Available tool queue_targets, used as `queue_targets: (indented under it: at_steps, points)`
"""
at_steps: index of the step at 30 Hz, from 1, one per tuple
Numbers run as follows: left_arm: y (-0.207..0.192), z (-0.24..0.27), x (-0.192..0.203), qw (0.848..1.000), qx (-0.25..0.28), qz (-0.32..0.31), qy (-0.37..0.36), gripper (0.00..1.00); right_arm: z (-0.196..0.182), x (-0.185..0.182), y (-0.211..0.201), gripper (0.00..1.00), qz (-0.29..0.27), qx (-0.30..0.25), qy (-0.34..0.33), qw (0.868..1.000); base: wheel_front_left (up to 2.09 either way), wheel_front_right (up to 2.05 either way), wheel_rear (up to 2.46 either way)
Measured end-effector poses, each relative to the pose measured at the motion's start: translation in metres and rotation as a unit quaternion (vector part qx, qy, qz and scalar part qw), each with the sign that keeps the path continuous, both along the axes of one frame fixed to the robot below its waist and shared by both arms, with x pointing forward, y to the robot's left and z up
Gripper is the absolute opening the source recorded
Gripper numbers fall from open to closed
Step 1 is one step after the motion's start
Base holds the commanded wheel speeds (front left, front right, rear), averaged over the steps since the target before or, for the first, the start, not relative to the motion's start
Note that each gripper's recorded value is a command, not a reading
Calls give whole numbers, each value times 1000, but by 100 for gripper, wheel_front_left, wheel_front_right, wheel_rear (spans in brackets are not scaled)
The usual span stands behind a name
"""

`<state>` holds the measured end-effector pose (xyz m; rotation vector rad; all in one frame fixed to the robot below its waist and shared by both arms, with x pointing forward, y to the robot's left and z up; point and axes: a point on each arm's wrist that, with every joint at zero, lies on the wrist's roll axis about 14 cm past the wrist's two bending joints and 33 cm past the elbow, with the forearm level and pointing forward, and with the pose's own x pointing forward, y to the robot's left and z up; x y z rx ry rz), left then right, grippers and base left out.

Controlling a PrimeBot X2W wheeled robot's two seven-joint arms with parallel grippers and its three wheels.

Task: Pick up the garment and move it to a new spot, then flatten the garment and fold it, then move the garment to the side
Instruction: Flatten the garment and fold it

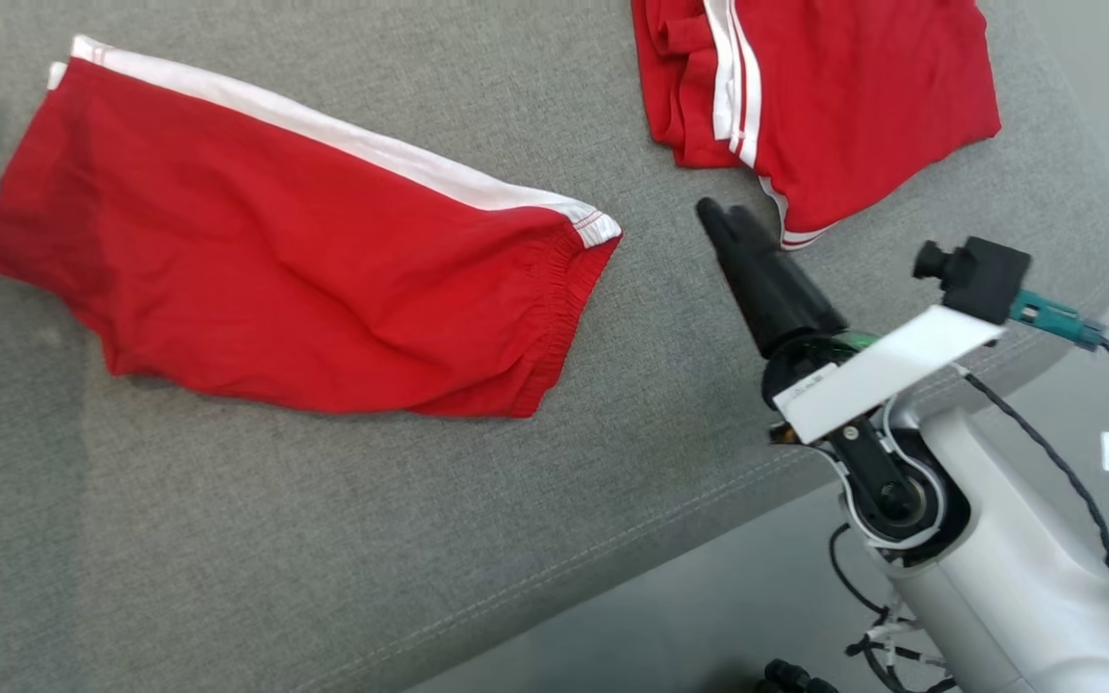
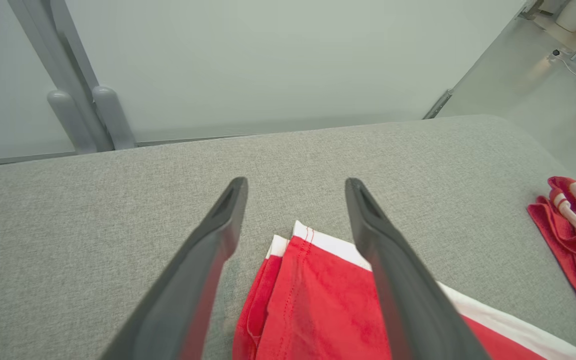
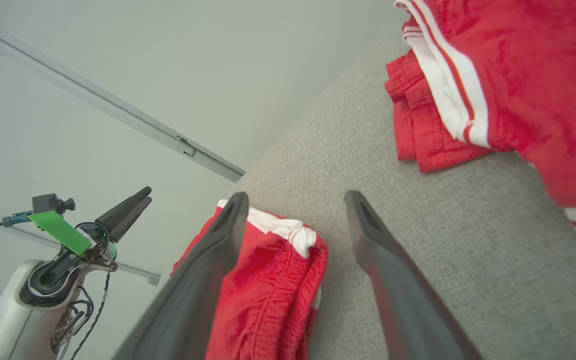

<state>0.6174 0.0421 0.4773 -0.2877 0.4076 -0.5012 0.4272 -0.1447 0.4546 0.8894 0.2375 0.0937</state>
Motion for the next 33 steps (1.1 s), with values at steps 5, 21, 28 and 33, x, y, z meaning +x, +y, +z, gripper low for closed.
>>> queue_targets:
  at_steps: [5, 21, 28, 33]
  points:
    - [3, 10, -25, 999, -17, 6, -30, 100, 14, -12, -24, 100, -26, -74, -42, 996, 0, 0, 0]
    - [36, -10, -141, 998, 0, 46, -44, 100, 31, -43, -70, 100, -11, -351, -88, 932, 0, 0, 0]
    - [65, -13, -182, 994, -1, 96, -45, 100, 21, -58, -58, 100, 14, -370, -85, 925, 0, 0, 0]
    - [96, -8, -211, 987, 11, 145, -69, 100, 10, -72, -48, 100, 34, -373, -76, 924, 0, 0, 0]
